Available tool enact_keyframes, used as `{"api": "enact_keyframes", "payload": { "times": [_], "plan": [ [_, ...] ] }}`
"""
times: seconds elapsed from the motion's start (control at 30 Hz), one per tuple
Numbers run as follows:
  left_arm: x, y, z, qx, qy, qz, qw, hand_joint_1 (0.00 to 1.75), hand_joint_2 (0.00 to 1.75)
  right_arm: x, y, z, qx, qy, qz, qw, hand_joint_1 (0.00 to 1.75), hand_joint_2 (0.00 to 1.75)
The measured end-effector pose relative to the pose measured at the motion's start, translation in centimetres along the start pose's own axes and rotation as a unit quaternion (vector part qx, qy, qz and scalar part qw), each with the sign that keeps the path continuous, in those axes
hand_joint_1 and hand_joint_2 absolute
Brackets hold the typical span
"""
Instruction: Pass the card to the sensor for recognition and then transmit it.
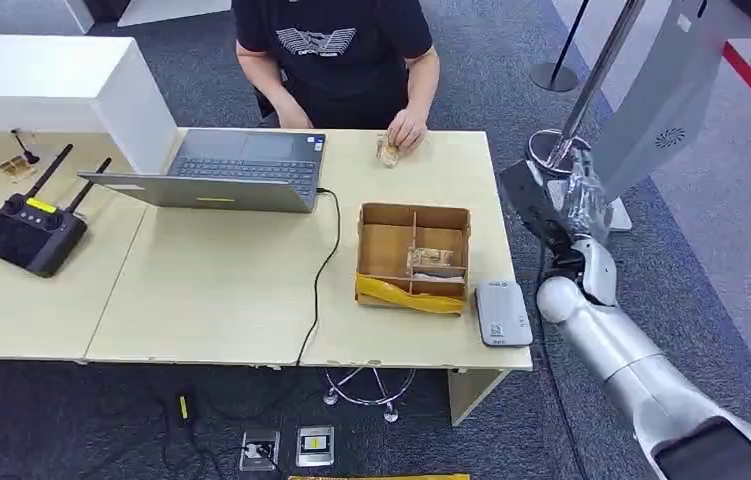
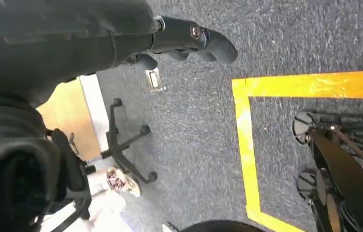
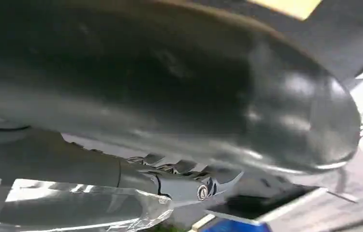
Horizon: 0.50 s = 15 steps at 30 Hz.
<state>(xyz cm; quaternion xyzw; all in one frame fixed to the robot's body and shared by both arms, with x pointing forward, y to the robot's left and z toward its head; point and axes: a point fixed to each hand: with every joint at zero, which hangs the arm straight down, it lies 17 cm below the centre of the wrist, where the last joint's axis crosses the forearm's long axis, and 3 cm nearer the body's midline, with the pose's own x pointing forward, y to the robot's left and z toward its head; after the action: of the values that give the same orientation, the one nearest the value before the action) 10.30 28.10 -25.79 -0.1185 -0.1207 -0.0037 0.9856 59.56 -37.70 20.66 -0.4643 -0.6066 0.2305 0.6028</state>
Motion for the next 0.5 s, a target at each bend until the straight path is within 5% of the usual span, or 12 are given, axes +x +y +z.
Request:
{"api": "enact_keyframes", "payload": {
  "times": [0.33,0.5],
  "plan": [
    [0.0,0.0,0.0,0.0,0.0,0.01,1.0,0.0,0.0,-15.0,-4.7,0.5,-0.017,0.162,-0.155,0.974,0.0,0.0],
    [0.1,0.1,0.0,0.001,-0.002,0.014,1.0,0.0,0.0,-23.8,-5.1,4.4,-0.036,0.252,-0.187,0.949,0.0,0.0]
  ]
}}
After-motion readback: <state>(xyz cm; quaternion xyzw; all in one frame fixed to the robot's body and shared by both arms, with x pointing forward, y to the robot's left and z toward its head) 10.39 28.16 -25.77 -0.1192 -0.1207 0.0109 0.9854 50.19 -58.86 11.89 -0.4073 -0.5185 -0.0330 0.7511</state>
